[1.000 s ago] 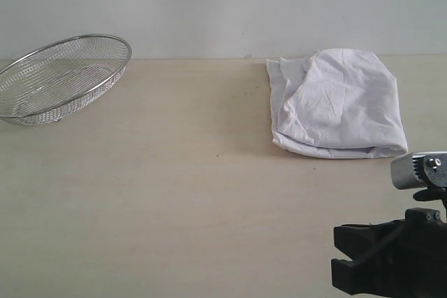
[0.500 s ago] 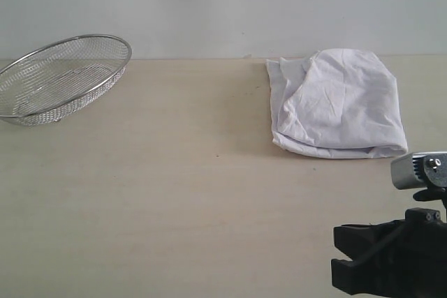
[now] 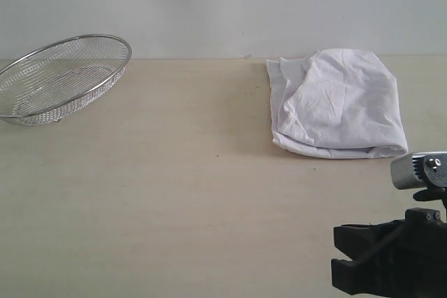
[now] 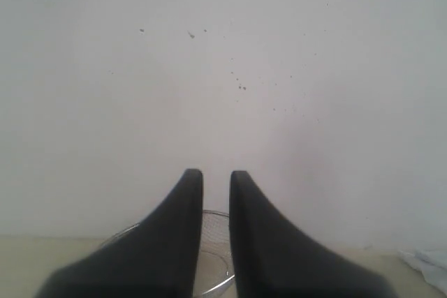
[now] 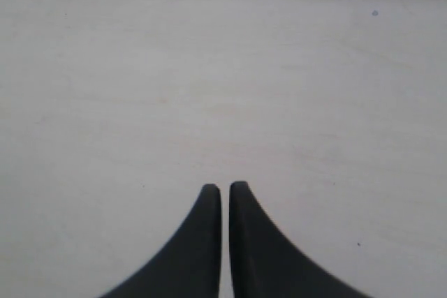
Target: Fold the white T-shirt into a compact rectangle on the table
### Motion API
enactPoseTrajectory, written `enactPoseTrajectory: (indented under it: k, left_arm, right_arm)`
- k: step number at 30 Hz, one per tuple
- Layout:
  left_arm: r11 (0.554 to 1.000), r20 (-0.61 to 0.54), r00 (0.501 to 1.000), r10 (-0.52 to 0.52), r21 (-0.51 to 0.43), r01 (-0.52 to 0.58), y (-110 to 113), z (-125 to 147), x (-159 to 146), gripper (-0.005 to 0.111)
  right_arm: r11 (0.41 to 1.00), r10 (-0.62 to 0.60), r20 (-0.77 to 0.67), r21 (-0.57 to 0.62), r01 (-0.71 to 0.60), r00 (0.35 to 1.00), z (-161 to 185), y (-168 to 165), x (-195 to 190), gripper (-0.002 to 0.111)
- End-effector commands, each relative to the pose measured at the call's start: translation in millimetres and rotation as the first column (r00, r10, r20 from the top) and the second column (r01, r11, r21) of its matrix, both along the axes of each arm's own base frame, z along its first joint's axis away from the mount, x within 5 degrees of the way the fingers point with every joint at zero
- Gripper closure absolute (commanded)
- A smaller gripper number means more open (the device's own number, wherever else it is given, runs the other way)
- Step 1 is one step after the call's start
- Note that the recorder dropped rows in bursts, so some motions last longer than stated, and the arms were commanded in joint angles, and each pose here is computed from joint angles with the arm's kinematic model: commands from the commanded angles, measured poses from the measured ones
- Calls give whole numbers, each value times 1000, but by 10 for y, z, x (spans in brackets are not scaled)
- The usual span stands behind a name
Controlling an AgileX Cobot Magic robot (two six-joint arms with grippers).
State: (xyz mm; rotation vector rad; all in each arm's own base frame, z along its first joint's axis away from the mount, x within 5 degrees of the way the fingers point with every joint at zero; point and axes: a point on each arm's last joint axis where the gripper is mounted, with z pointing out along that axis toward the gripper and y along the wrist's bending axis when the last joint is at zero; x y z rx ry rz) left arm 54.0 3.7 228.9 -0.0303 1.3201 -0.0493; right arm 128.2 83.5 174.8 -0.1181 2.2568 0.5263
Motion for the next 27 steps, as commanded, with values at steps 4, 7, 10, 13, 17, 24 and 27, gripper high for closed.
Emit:
enactPoseTrajectory:
  k: [4,7,10,13,17,24,27]
  left_arm:
    - [990,-161,983,-89,99,105,-105,-157,17,93]
    - [984,-291,949,-123,91,155,-139,-278,15,93]
    - [990,-407,905,-121,17,140,-124,-389,5,93]
    - [992,-444,887,-124,-50,113,-111,-425,0,93]
    - [992,-444,887,-125,-53,113,-111,-425,0,93]
    - [992,-444,887,-125,-53,113,-111,-425,0,93]
    - [992,-444,887,-125,-53,113,-111,-425,0,93]
  right_arm:
    - [1000,0,15,1,0,1000,6,-10,-7,108]
    - [1000,-2,20,1,2,1000,9,-11,-4,108]
    - [1000,-2,20,1,2,1000,9,-11,-4,108]
    - [1000,-2,20,1,2,1000,9,-11,-4,108]
    - [1000,-2,20,1,2,1000,9,-11,-4,108]
    - [1000,-2,20,1,2,1000,9,-11,-4,108]
    - [1000,-2,20,1,2,1000,9,-11,-4,108]
